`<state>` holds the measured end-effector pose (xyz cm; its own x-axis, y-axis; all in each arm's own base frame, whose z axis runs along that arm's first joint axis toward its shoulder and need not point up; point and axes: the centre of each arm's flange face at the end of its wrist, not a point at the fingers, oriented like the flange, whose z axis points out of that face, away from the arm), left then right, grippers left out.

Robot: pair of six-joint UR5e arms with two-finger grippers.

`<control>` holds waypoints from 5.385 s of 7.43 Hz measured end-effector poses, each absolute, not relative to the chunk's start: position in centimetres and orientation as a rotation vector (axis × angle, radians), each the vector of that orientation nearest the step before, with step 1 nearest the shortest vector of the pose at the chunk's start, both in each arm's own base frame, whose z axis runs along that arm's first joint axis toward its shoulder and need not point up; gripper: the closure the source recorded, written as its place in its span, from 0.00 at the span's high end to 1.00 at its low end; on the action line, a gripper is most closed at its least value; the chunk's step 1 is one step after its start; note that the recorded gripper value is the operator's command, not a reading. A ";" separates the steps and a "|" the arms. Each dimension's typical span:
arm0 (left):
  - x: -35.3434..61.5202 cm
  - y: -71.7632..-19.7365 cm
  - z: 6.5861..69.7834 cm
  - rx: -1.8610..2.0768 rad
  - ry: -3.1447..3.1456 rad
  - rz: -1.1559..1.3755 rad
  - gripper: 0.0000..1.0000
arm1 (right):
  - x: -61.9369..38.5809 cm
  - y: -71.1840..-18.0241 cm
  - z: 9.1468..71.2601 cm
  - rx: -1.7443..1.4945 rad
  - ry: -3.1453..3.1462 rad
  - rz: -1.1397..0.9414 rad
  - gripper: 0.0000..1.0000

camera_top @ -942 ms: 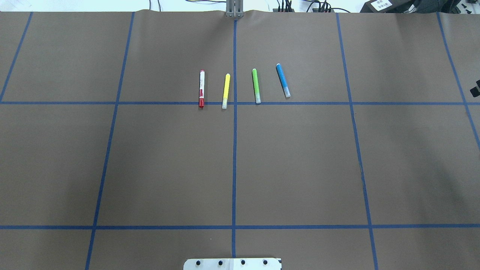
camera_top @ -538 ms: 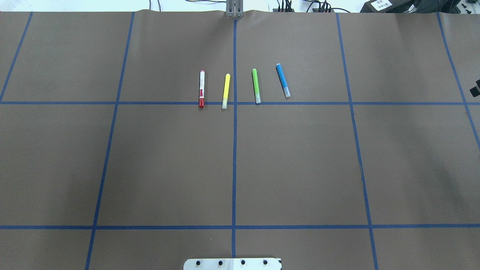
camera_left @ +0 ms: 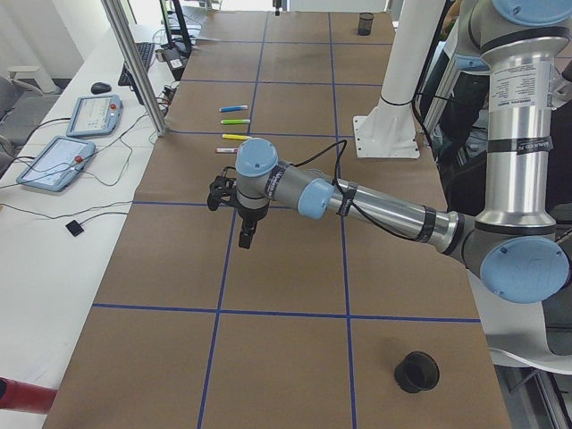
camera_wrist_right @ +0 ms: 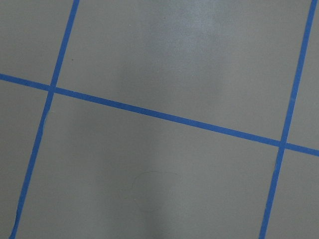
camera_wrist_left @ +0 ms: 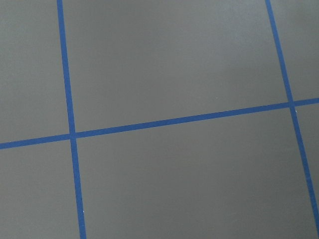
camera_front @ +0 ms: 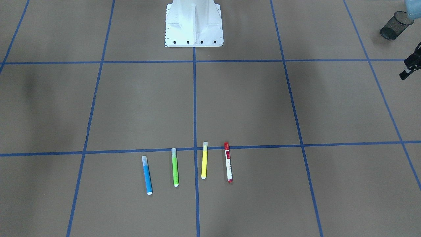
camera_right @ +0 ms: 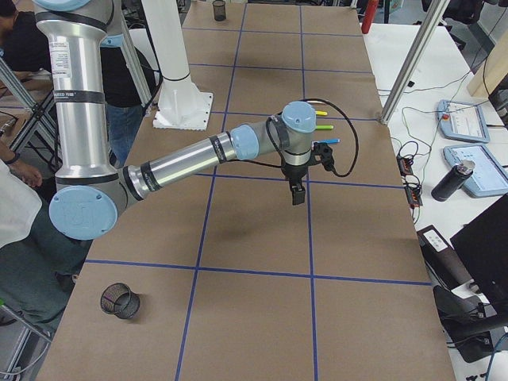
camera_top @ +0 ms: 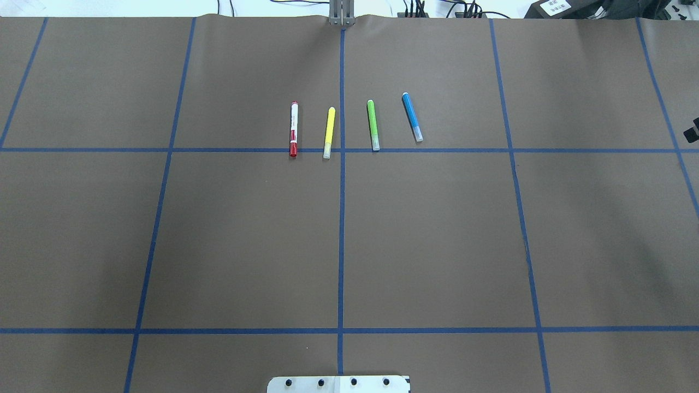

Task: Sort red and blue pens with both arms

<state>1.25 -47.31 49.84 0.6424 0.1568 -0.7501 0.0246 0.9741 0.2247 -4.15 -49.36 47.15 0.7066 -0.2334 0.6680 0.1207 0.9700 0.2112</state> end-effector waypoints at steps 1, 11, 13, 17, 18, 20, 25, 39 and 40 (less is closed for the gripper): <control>1.3 -47.4 49.8 0.223 0.874 0.079 1.00 | -4.1 -49.2 47.0 0.160 -0.763 -0.199 1.00; 3.1 -47.0 50.2 0.202 0.861 0.107 1.00 | -4.0 -48.6 46.7 0.165 -0.760 -0.194 1.00; 3.6 -47.2 49.9 0.187 0.865 0.078 0.99 | -3.9 -48.2 45.9 0.174 -0.764 -0.182 1.00; 12.3 -51.2 43.2 0.192 0.875 0.126 0.99 | -4.0 -47.1 45.5 0.173 -0.777 -0.187 1.00; 14.6 -52.6 40.8 0.172 0.875 0.132 0.99 | -4.1 -47.0 45.6 0.170 -0.781 -0.188 1.00; 19.8 -54.9 35.1 0.108 0.848 0.158 0.99 | -4.1 -46.9 45.6 0.172 -0.781 -0.195 1.00; 36.1 -65.4 26.1 0.010 0.777 0.156 0.98 | -7.2 -47.1 44.9 0.144 -0.787 -0.217 1.00; 56.5 -69.1 25.1 -0.001 0.749 0.133 0.57 | -15.6 -48.5 40.6 0.056 -0.826 -0.130 1.00; 56.8 -69.0 25.2 0.005 0.749 0.133 0.54 | -15.7 -48.5 40.7 0.053 -0.825 -0.130 1.00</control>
